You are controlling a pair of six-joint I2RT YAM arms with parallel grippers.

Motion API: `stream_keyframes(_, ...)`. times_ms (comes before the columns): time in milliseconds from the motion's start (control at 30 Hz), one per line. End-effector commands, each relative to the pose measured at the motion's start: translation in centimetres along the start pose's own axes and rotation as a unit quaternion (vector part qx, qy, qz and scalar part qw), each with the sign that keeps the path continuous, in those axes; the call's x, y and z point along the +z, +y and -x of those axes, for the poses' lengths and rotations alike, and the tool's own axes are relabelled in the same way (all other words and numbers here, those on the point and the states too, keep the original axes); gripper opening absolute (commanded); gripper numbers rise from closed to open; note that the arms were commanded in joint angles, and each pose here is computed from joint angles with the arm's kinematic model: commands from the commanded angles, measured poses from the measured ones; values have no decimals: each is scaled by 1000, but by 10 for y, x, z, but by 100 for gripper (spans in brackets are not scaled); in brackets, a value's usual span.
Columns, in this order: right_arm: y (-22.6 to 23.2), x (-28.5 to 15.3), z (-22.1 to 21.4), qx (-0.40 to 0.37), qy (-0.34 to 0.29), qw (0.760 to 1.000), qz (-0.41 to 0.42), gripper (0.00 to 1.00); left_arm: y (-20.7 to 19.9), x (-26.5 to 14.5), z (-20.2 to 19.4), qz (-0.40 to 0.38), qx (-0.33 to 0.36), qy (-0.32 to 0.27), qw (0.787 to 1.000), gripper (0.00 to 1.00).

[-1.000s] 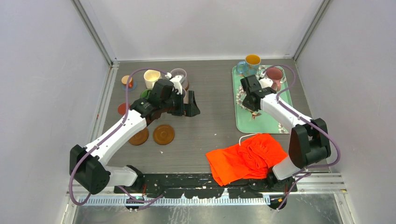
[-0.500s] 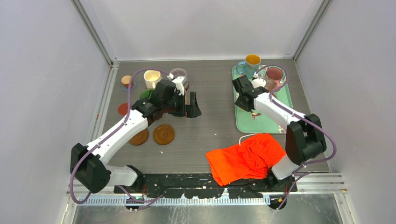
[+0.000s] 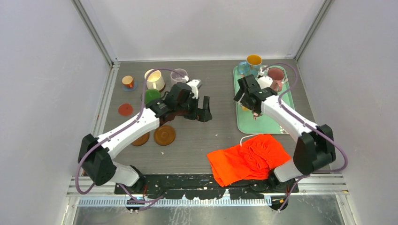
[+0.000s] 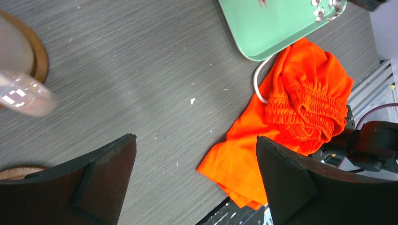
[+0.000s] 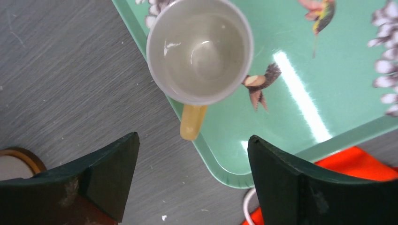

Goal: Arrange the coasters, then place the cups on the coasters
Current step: Pick up the cup from the tray.

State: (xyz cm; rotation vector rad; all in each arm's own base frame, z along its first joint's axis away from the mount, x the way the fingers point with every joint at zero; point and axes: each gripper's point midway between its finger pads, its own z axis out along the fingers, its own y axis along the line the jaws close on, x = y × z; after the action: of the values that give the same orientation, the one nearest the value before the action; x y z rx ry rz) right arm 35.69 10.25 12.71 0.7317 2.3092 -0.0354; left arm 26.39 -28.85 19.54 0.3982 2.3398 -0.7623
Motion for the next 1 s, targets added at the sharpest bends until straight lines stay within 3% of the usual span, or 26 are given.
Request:
stream_keyframes(0,-17,-60,57,13,-93,996,10,96,-27,15,26,-6,19,-44,999,100)
stream_keyframes(67,-33,-79,70,14,-123,992,3,100,-35,25,31,-5,26,-50,998,100)
stream_keyframes(333,-79,-155,111,37,-212,977,15,100,-69,78,37,0,75,-56,996,100)
stream_keyframes(567,-97,-215,128,69,-250,962,81,100,-95,131,41,1,112,-47,993,99)
stream_keyframes(967,-118,-263,143,81,-297,943,128,100,-105,195,43,38,171,-27,984,78)
